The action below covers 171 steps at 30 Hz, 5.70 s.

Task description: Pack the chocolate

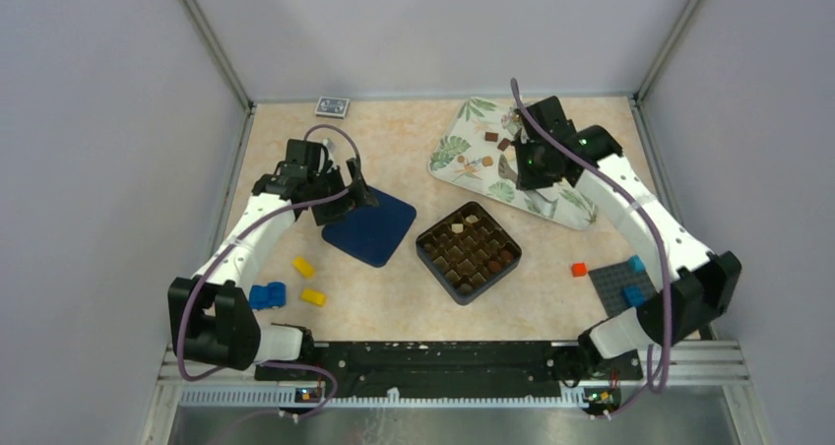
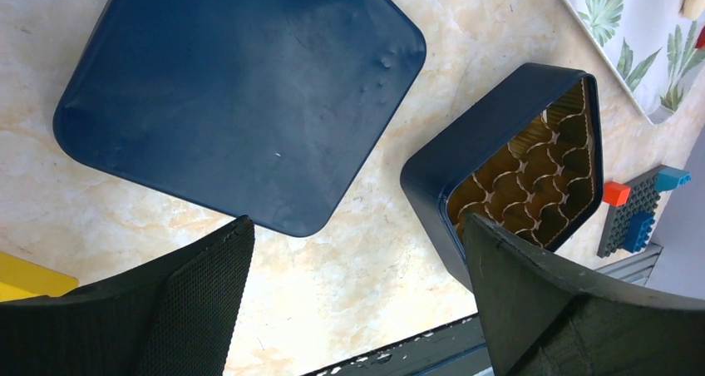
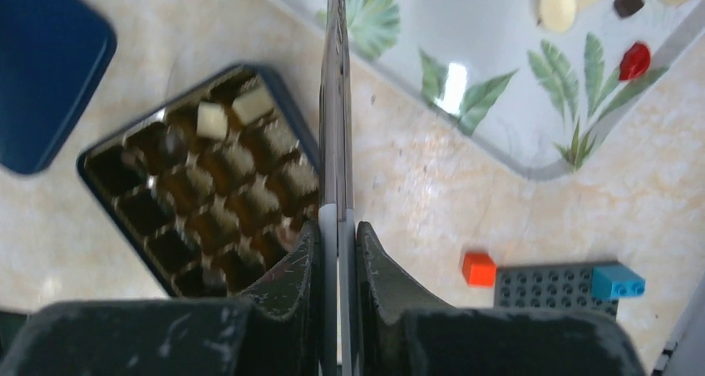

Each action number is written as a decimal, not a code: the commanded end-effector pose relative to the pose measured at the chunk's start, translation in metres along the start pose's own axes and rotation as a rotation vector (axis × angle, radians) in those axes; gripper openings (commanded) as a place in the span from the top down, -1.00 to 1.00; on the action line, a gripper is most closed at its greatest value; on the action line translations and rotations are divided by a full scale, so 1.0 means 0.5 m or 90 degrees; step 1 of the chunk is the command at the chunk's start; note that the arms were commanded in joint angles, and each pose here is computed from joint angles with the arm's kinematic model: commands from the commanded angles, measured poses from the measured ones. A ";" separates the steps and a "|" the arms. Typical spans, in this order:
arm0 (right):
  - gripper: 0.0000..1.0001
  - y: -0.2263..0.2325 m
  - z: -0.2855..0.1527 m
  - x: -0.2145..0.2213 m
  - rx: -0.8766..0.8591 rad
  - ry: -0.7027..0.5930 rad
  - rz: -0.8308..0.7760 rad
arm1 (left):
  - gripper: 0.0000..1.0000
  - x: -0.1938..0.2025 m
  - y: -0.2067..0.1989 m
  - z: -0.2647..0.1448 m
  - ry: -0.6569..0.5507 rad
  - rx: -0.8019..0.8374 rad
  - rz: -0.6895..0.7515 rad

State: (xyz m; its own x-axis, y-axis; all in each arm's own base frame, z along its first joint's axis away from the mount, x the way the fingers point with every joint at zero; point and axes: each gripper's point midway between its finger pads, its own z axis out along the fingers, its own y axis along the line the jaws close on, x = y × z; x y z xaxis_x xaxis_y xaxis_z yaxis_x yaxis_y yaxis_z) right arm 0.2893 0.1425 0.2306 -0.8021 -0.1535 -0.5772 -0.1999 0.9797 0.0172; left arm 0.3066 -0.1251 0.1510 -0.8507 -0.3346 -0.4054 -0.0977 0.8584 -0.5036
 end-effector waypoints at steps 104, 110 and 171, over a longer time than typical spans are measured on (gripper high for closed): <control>0.67 0.093 -0.123 0.270 -0.189 0.188 -0.184 | -0.97 -0.075 -0.002 -0.072 -0.106 -0.053 0.015; 0.64 0.098 -0.110 0.275 -0.189 0.190 -0.187 | -0.97 -0.074 -0.003 -0.067 -0.101 -0.050 0.015; 0.40 0.106 0.200 -0.208 0.032 -0.199 -0.062 | -0.98 -0.052 0.033 -0.104 -0.131 -0.094 0.040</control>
State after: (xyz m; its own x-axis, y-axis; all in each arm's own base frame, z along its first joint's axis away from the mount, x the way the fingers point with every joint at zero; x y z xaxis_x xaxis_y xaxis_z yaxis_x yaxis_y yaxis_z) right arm 0.3927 0.2068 0.1738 -0.6758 -0.2544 -0.6918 -0.2451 0.9627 -0.1146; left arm 0.2995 -0.0890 0.1910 -0.7508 -0.3527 -0.5585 -0.1377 0.9105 -0.3899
